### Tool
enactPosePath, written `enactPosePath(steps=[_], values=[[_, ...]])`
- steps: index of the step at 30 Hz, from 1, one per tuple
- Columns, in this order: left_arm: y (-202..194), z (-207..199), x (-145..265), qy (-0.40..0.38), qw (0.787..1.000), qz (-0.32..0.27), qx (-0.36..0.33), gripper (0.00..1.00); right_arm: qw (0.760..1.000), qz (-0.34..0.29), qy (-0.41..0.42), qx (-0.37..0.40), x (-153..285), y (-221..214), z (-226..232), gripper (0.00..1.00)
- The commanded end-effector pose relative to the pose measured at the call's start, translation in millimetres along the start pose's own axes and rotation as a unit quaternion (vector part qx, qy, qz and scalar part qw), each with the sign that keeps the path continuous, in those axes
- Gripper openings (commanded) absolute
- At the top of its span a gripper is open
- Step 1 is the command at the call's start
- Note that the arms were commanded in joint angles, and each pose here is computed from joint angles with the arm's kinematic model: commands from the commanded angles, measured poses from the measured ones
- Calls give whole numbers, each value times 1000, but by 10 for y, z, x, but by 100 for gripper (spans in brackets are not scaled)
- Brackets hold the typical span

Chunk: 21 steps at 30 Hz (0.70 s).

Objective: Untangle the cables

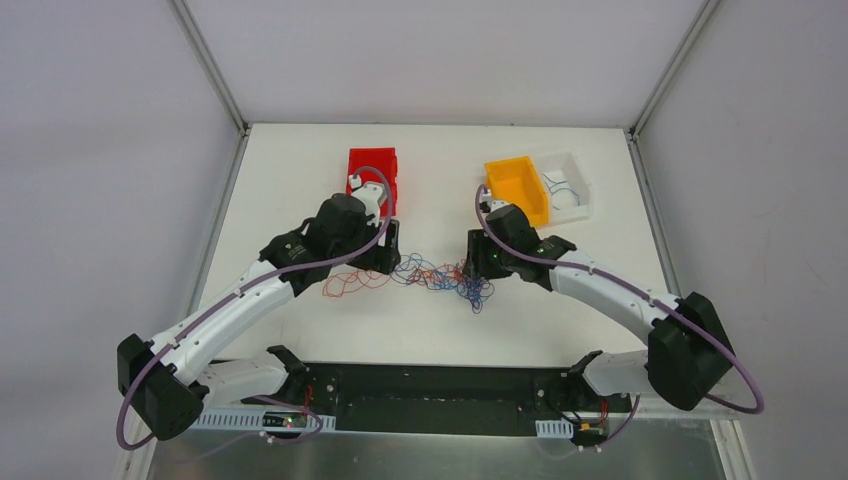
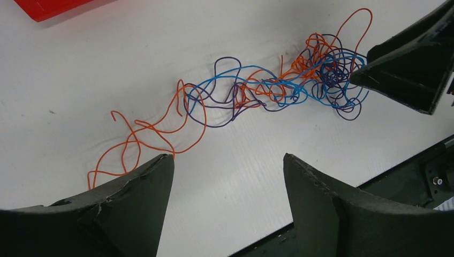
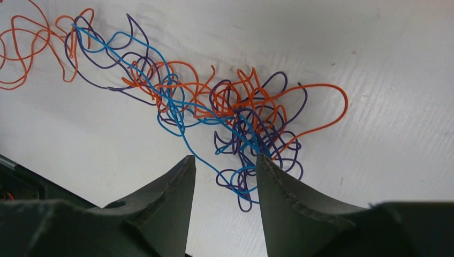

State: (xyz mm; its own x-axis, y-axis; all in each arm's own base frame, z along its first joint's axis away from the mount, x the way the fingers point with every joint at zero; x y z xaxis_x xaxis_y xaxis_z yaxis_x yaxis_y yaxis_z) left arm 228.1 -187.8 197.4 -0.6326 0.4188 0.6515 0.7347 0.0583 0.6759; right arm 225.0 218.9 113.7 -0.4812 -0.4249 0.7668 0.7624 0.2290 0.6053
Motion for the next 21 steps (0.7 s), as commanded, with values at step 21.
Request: enactPosePath(steps=[21], values=[[62,-10,91,-18,999,-34,-18,76,998,11,-50,46,-180,203,-86,27]])
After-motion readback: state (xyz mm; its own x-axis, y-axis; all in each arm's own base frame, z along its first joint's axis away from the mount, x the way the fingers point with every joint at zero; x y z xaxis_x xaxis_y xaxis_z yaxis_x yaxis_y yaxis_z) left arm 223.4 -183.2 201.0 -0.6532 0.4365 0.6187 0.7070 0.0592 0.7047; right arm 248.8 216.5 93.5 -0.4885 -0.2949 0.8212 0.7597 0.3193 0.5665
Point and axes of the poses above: each gripper's point midway between its finger pads, its own x axis back along the fingers, its own z axis along the line the jaws close on, y = z × x, the point moved 2 cm from there along x, back along the fingers, and after that the axes turned 11 degrees about x, right-handed, at the moved point
